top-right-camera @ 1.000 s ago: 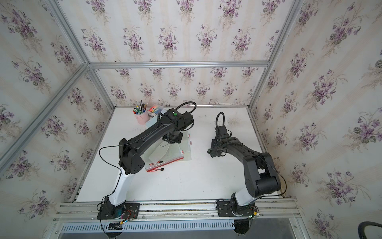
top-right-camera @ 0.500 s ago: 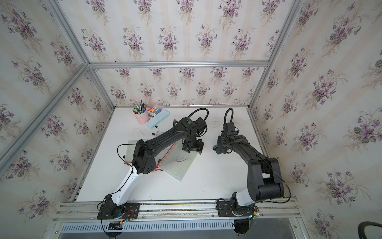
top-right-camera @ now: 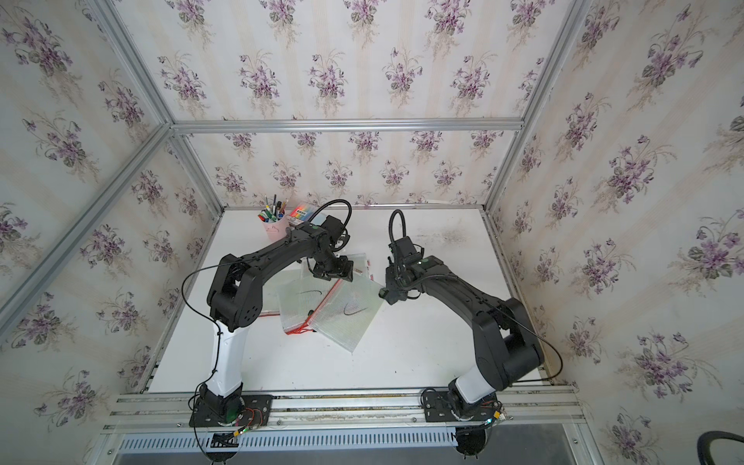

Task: Wipe the document bag
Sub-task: Adjust the document bag at the center of the board, then wipe the dirt from the document bag.

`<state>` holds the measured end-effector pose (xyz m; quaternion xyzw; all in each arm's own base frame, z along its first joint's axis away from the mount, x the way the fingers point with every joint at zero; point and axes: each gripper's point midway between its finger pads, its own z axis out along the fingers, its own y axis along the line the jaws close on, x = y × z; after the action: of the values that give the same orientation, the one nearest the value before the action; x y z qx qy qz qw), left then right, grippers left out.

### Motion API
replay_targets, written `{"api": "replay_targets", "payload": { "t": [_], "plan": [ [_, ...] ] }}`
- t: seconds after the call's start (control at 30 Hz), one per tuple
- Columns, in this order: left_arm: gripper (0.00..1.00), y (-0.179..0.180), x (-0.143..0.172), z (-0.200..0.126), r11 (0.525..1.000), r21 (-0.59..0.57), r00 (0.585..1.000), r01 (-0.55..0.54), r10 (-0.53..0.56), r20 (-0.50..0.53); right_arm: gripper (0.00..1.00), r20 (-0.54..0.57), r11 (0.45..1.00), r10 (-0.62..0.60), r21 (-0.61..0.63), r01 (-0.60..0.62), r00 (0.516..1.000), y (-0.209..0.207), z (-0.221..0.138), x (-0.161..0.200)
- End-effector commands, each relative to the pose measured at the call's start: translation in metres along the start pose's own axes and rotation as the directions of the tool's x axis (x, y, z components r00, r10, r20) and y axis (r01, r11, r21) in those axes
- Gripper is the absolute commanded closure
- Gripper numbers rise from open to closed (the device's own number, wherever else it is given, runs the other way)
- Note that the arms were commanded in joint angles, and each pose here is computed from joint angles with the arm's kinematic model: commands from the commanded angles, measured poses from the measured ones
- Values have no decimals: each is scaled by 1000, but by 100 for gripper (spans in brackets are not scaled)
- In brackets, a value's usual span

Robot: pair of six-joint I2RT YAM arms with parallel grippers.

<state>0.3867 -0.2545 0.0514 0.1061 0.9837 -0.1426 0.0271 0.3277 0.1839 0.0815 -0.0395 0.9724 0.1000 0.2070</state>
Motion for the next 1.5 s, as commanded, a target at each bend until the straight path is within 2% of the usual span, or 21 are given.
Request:
{"api": "replay_targets", "payload": {
  "t": [0.0,0.17,0.37,0.4,0.5,0.57,0.67,0.77,0.9,1.0,1.07,1.23,1.37,1.43,1.47],
  "plan": [
    [18,-4,-12,9,994,67,996,-82,80,29,90,-40,1000,18,-11,-18,999,21,21,15],
    [24,-9,-3,24,975,218,998,-47,55,-28,91,-125,1000,20,-14,-22,992,28,58,39],
    [43,-31,1,6,891,453,1000,-26,25,9,91,-141,1000,29,9,-28,990,24,68,45],
    [44,-33,1,3,873,487,1000,-22,17,14,91,-145,1000,29,13,-27,989,23,69,47],
    [52,-38,0,-3,834,552,1000,-13,5,17,91,-154,999,29,18,-26,988,22,71,48],
    [56,-37,0,-4,834,552,1000,-15,5,19,91,-153,999,29,27,-25,988,21,72,48],
    [57,-29,-3,-8,829,559,999,3,-23,29,91,-147,999,23,48,-16,989,17,68,47],
    [56,-27,-8,-14,794,607,998,14,-52,45,91,-150,999,17,53,-9,988,13,68,49],
    [53,-40,-13,-19,749,662,999,-14,-24,49,91,-168,999,12,38,-6,986,16,72,54],
    [54,-45,-15,-25,742,668,997,-61,13,78,90,-169,999,15,38,-9,986,15,73,54],
    [56,-43,-14,-24,753,652,996,-84,35,88,91,-166,999,16,36,-10,986,16,73,53],
    [77,-33,-6,-14,797,597,996,-85,70,49,90,-159,999,16,39,-9,987,16,70,50],
    [90,-31,-6,-13,816,576,999,-47,27,43,91,-111,999,19,52,-13,994,9,52,33],
    [100,-32,-8,-9,844,536,998,-7,-31,61,91,-62,999,-9,53,13,998,10,31,17],
    [100,-32,-9,-7,853,522,995,22,-67,69,91,-43,999,-26,40,28,999,15,21,11]
  ]
}}
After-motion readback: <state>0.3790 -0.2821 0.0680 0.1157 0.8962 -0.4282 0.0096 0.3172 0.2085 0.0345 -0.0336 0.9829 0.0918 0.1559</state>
